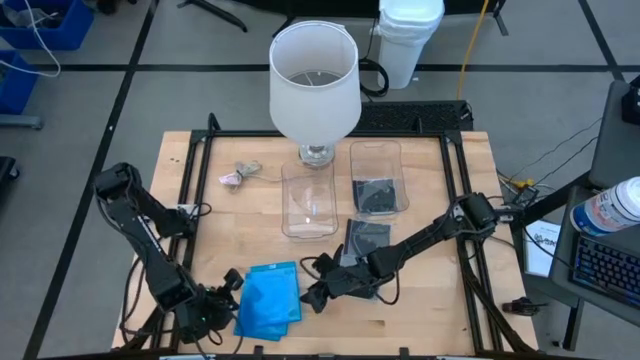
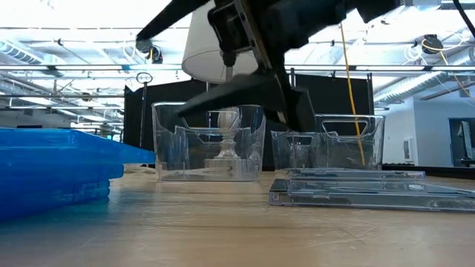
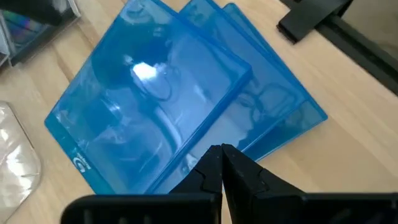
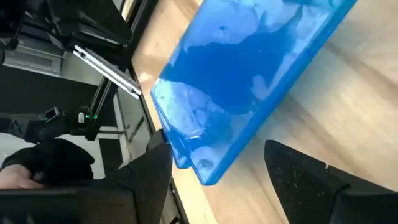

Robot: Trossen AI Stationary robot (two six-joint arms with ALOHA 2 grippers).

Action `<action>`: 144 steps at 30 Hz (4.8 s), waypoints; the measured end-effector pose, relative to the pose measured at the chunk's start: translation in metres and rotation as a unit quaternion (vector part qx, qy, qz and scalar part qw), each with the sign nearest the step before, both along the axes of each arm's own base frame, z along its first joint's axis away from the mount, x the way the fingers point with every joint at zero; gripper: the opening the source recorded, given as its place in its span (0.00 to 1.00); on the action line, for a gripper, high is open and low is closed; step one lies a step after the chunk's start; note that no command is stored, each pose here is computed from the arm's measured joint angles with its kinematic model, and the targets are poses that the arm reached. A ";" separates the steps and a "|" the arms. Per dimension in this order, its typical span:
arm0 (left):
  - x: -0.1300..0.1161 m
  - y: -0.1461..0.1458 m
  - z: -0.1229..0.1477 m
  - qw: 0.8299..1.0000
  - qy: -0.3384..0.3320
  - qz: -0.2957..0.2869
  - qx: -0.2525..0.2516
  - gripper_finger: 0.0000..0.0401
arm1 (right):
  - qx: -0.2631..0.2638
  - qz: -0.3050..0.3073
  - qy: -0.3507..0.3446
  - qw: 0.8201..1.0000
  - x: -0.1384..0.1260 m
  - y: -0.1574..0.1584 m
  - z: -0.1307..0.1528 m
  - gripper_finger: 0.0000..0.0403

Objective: Pick & place jewel cases by type
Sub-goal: Put the blue cd case into the left transparent bin

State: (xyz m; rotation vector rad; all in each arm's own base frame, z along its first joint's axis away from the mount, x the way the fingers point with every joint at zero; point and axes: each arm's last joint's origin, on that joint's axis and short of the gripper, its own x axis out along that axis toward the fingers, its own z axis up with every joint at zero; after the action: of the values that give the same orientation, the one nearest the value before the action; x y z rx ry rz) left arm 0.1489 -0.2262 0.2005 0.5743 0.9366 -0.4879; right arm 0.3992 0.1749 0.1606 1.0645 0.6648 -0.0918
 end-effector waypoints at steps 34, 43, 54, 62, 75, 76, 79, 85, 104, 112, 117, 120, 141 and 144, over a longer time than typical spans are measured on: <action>0.019 -0.006 -0.028 0.999 0.003 0.028 0.028 0.05 | -0.030 -0.024 -0.013 0.999 0.015 -0.013 -0.027 0.58; 0.019 -0.006 -0.028 0.999 0.007 0.050 0.013 0.01 | -0.015 -0.031 -0.024 0.999 0.014 0.002 -0.032 0.58; 0.018 -0.005 -0.029 0.998 0.017 0.063 0.010 0.07 | -0.006 0.002 -0.015 1.000 0.031 0.004 -0.040 0.58; 0.013 0.003 -0.039 0.996 0.041 0.078 0.019 0.08 | -0.010 0.016 -0.013 1.000 0.031 0.002 -0.041 0.58; 0.026 0.017 -0.052 0.996 0.023 0.089 0.004 0.08 | -0.021 0.024 -0.016 0.999 0.031 0.001 -0.042 0.58; 0.028 0.018 -0.053 0.996 0.021 0.090 0.003 0.08 | -0.023 0.026 -0.016 0.999 0.031 0.001 -0.042 0.58; 0.032 0.022 -0.053 0.995 0.021 0.098 0.002 0.08 | -0.027 0.029 -0.019 0.999 0.031 0.001 -0.042 0.58; 0.035 0.022 -0.052 0.996 0.014 0.089 0.002 0.08 | -0.045 0.041 -0.028 0.998 0.031 0.001 -0.041 0.53; 0.041 0.015 -0.048 0.997 -0.027 0.069 -0.027 0.08 | -0.140 0.122 -0.098 0.978 0.023 0.016 -0.010 0.10; 0.027 0.002 -0.026 0.996 -0.082 0.028 0.002 0.08 | -0.195 0.153 -0.118 0.962 0.017 0.015 0.010 0.08; 0.009 -0.012 0.005 0.992 -0.123 0.008 -0.017 0.08 | -0.224 0.172 -0.137 0.949 0.011 0.017 0.030 0.08; -0.005 -0.016 0.019 0.992 -0.126 -0.006 -0.028 0.08 | -0.256 0.179 -0.149 0.938 0.005 0.019 0.042 0.07; -0.008 0.004 0.001 0.984 -0.161 0.067 0.026 0.08 | -0.513 0.045 -0.186 0.837 -0.048 -0.061 0.183 0.09; -0.003 0.007 0.001 0.983 -0.162 0.078 0.032 0.08 | -0.521 0.025 -0.174 0.835 -0.045 -0.078 0.186 0.07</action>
State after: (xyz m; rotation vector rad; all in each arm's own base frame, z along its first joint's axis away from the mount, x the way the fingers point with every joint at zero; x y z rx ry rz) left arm 0.1462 -0.2189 0.2011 0.6110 0.6804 -0.2146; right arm 0.3544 0.0966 0.3462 -0.0128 0.2199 -0.1825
